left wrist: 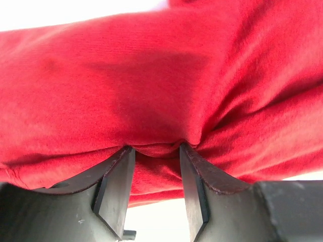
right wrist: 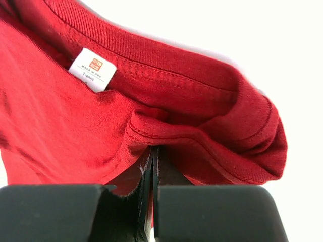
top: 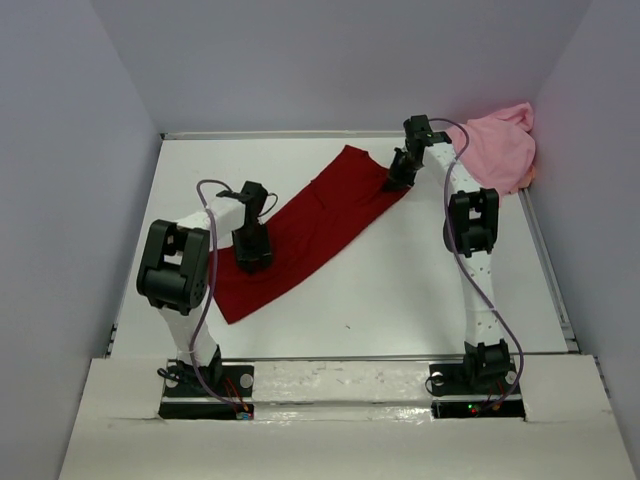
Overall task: Fold and stack the t-shirts
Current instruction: Rotate the tshirt 90 degrees
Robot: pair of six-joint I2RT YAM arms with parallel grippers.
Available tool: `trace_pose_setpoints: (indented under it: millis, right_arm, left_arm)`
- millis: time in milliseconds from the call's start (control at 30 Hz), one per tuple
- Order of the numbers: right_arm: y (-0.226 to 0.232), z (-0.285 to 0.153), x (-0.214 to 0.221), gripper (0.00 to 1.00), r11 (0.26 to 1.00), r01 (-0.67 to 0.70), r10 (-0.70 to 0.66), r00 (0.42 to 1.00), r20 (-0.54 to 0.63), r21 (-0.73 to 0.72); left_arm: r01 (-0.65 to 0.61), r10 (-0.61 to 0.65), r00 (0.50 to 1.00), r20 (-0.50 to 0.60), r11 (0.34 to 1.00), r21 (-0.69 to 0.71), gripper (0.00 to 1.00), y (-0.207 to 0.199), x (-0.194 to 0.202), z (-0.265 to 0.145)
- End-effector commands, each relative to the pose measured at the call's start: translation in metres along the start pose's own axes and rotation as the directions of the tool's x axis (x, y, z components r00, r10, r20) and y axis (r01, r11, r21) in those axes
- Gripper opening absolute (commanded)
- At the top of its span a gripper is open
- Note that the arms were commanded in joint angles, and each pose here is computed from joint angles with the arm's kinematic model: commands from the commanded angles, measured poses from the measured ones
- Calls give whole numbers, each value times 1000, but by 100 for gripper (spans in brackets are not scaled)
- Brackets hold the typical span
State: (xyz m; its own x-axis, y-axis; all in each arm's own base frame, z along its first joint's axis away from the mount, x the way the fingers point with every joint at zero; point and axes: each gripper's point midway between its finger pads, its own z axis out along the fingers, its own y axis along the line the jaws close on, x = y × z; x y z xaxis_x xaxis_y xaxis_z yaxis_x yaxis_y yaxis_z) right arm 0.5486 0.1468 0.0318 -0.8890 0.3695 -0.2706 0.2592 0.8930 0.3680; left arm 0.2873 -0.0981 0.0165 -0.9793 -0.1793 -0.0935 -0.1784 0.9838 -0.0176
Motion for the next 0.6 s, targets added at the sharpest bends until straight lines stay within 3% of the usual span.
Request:
trace_pose_setpoints:
  millis: [0, 167, 367, 567]
  right_arm:
    - [2, 14, -21, 3, 999, 7, -5, 998, 60, -40]
    - [18, 15, -22, 4, 993, -12, 18, 999, 49, -121]
    - [38, 17, -26, 5, 974, -29, 40, 998, 45, -224]
    - [62, 9, -35, 8, 940, -39, 61, 997, 57, -338]
  left_arm:
    - [19, -10, 986, -169, 999, 48, 53, -4, 52, 0]
    - [-22, 43, 977, -210, 995, 98, 54, -23, 59, -2]
    - [-197, 218, 952, -215, 974, 113, 54, -70, 61, -12]
    - [-259, 295, 920, -258, 952, 164, 54, -90, 71, -9]
